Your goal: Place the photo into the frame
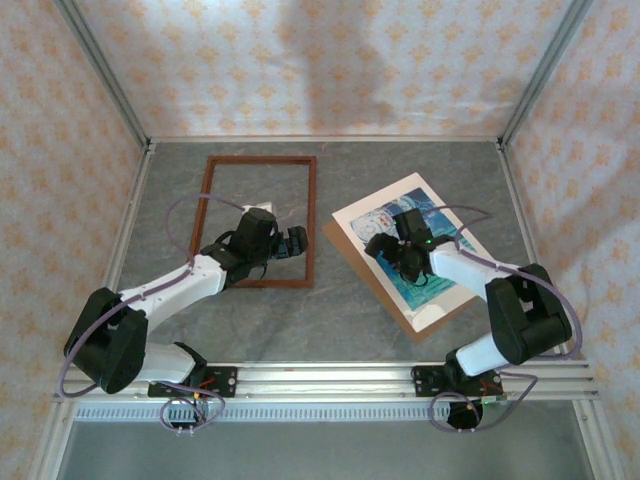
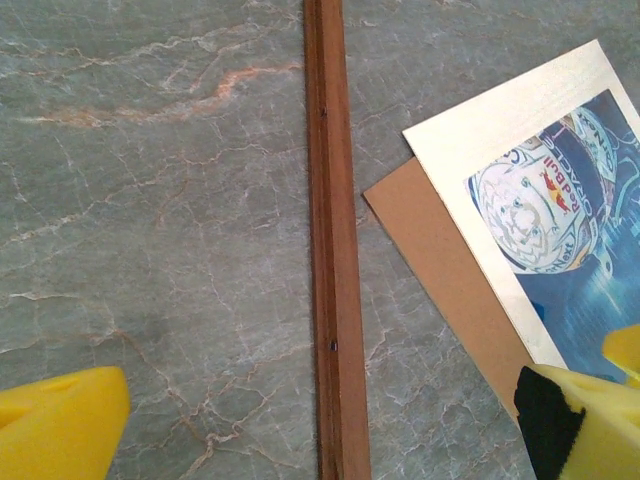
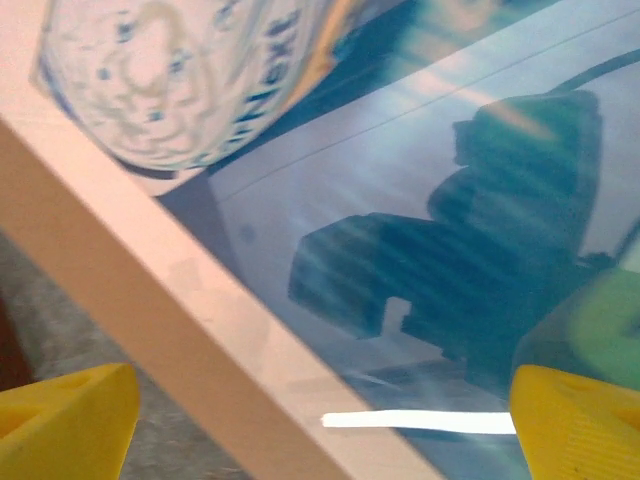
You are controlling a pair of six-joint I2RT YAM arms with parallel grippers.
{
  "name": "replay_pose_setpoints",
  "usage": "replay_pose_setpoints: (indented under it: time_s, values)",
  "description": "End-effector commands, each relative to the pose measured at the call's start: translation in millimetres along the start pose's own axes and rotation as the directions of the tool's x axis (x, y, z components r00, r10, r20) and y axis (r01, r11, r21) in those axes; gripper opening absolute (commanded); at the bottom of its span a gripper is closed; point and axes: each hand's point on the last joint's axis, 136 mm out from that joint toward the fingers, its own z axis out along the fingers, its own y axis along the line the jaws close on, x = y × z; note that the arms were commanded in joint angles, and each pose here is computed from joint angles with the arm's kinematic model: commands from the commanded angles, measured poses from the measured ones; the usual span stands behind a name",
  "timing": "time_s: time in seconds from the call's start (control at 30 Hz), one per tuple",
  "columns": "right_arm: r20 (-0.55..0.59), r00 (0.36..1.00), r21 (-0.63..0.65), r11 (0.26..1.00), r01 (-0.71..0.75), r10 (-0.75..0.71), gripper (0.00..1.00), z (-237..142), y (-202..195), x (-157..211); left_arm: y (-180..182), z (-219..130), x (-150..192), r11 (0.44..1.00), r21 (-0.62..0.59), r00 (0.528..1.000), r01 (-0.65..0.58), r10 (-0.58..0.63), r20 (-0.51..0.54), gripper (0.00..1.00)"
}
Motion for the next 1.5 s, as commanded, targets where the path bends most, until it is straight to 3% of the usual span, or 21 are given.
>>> replay_pose_setpoints:
  time_s: [0.0,0.13,0.23,0.3,0.4,0.5,0.8,1.0,1.17,1.33,1.47]
  values:
    - [0.015,0.999,-0.157,0.987,-0.036,0.039,0.94,5,48,-12,-16,3,-3,0.999,0.042,1.0,-0.026,0.026,-0.007,0.99]
    - [0.001,0.998,-0.208,0.977,0.056,-0.057,0.93,-1,72,-16,-24,6,0,0.998,0.054,0.999,-0.036,0.038,-0.027,0.99]
    - [0.088,0.988,-0.049,0.99,0.133,-0.128,0.94,-20,40,-34,-27,3,0,0.997,0.063,0.999,-0.041,0.042,-0.025,0.99]
    - [0.119,0.987,0.058,0.993,0.099,-0.106,0.95,-30,4,-48,-26,3,2,0.997,0.061,0.999,-0.043,0.044,-0.021,1.0]
    - [0.109,0.993,0.162,0.986,0.027,-0.045,0.95,-31,-37,-51,-23,4,5,0.998,0.056,0.999,-0.038,0.039,-0.018,0.99]
    - [0.063,0.997,0.188,0.982,0.022,-0.034,0.94,-24,-50,-38,-22,5,7,0.998,0.052,0.999,-0.042,0.043,-0.025,1.0]
    - [-0.049,0.999,0.15,0.988,0.021,-0.014,0.91,-6,-51,3,-19,8,8,0.998,0.036,0.998,-0.055,0.056,-0.031,1.0]
    - [-0.098,0.995,-0.018,1.0,0.005,-0.006,0.89,6,-2,23,-19,10,10,0.998,0.038,0.998,-0.056,0.057,-0.039,0.99]
    - [-0.116,0.989,-0.161,0.985,0.069,-0.088,0.88,3,49,26,-26,13,11,0.997,0.067,0.997,-0.048,0.052,-0.054,0.98]
    - [-0.025,0.976,-0.123,0.97,0.21,-0.214,0.88,-22,49,0,-41,17,14,0.993,0.097,0.996,-0.059,0.066,-0.068,0.96]
    - [0.064,0.983,-0.015,0.984,0.176,-0.175,0.88,-35,12,-49,-66,23,22,0.987,0.129,0.991,-0.091,0.103,-0.087,0.95]
